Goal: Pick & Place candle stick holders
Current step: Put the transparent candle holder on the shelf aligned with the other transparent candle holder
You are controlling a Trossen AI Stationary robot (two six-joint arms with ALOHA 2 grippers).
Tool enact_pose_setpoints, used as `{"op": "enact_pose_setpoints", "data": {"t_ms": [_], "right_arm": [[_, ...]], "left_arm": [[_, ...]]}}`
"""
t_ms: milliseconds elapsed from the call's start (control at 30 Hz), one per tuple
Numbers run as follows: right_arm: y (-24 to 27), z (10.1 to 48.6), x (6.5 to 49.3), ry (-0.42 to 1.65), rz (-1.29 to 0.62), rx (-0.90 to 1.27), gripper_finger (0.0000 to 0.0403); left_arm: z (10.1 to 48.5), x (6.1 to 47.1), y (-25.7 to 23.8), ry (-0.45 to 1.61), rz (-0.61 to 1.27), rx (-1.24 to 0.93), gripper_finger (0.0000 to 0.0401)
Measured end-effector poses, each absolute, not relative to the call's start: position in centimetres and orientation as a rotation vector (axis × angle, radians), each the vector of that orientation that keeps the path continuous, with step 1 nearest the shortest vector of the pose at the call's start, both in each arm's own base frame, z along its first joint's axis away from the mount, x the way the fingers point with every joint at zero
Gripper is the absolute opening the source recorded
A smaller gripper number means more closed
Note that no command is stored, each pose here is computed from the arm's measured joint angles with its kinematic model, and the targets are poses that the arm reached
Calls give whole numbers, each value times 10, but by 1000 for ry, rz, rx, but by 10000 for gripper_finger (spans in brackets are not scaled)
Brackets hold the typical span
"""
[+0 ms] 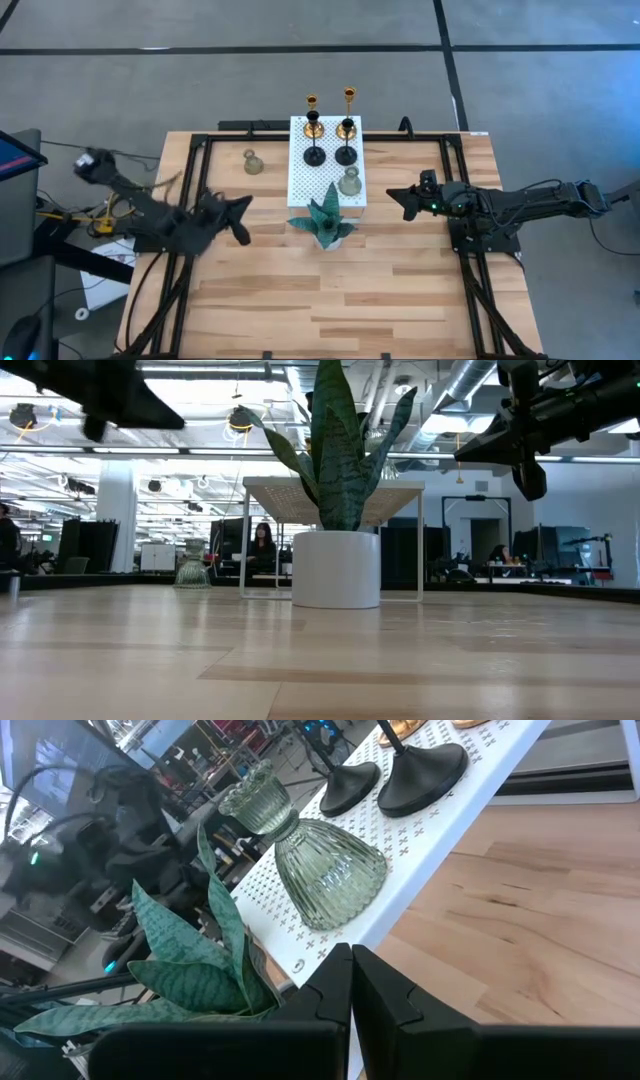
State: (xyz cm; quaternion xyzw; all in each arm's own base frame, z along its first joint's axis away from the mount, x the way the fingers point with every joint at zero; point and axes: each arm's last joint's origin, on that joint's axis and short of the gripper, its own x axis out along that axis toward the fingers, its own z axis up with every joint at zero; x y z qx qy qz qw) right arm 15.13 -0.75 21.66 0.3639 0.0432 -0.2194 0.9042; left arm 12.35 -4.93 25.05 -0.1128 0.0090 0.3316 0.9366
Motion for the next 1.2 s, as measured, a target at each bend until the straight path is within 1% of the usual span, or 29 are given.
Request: {"op": "enact_pose_setpoints", "data": {"t_ms": [100, 200, 300, 533, 733, 900, 1200], "right_arm": [[-7, 217, 151, 89, -453, 752, 0], [-7, 217, 151, 90, -453, 752, 0], [-7, 217, 151, 91, -452, 747, 0], [-8, 217, 151, 91, -454, 744, 0], [-8, 217, 151, 92, -451, 745, 0], [-8, 217, 151, 93, -451, 745, 0], [-8, 217, 151, 93, -451, 745, 0]], "left_arm": [[243, 119, -70, -59, 799, -167, 2], [234, 124, -81, -43, 789, -112, 2], [218, 134, -81, -60, 840, -134, 2], [181, 140, -67, -62, 919, -154, 2], [166, 140, -48, -39, 1006, -151, 2], [149, 138, -32, 36, 1037, -178, 3], [124, 126, -13, 19, 1142, -224, 4]]}}
